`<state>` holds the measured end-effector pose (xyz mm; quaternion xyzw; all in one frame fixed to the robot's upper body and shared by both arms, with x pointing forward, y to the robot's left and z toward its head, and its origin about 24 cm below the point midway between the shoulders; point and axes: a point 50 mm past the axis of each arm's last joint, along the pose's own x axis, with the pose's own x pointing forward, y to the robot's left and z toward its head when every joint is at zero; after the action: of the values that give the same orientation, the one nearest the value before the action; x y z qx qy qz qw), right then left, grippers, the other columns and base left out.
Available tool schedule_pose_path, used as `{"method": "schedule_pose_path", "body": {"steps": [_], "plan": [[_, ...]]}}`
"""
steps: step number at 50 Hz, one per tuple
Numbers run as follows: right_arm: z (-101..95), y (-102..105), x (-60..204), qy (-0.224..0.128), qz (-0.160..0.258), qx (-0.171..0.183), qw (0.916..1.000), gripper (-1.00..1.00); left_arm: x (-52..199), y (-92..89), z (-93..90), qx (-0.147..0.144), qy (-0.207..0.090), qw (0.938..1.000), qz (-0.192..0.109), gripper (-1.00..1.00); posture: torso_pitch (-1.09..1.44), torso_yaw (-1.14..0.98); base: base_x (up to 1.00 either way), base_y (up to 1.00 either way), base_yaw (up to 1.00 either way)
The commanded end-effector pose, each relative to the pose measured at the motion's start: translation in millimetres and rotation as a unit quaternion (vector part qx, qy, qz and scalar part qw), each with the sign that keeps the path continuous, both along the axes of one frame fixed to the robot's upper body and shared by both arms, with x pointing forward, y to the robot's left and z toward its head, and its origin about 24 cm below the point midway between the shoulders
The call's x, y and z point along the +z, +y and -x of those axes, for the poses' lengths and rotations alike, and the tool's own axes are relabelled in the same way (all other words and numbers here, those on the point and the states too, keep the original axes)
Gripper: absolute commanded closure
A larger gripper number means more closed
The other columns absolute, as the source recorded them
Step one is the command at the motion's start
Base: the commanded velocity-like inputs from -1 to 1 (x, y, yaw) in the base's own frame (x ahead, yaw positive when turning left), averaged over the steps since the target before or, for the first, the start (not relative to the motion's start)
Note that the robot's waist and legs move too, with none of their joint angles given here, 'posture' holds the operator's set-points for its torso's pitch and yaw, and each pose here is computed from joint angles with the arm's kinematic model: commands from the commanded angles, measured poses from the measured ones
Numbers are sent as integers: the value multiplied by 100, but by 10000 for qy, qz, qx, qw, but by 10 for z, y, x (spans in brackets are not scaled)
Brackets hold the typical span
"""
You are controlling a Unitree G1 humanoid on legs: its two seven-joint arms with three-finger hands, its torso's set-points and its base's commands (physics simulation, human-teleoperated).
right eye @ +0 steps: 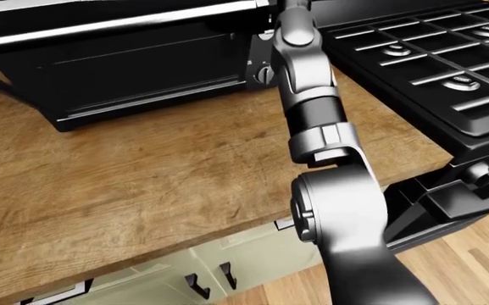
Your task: Close the toaster oven door.
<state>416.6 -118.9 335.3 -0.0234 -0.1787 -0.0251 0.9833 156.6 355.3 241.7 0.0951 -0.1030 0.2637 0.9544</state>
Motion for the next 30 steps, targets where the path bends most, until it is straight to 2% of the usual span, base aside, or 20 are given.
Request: {"method": "schedule_pose_path", "body": {"steps": [1, 10, 14, 18, 30], "plan": [[178, 5, 482, -967, -166, 35, 9952, -100, 120, -72, 38, -30, -246, 9993, -280, -100, 0, 0, 0, 0, 0], [178, -11, 501, -972, -177, 26, 9951, -100, 186, -215, 108, -262, -339, 9989, -208, -100, 0, 0, 0, 0, 0], [182, -22, 527, -987, -146, 15, 9950, -100, 155, -367, 151, -521, -322, 9980, -154, -100, 0, 0, 0, 0, 0], [185, -47, 548, -996, -133, -5, 9949, -100, 180, -362, 175, -539, -349, 9978, -166, -100, 0, 0, 0, 0, 0], [178, -90, 557, -1010, -135, -61, 9948, -100, 89, -578, 253, -886, -278, 9957, -47, -100, 0, 0, 0, 0, 0]]}}
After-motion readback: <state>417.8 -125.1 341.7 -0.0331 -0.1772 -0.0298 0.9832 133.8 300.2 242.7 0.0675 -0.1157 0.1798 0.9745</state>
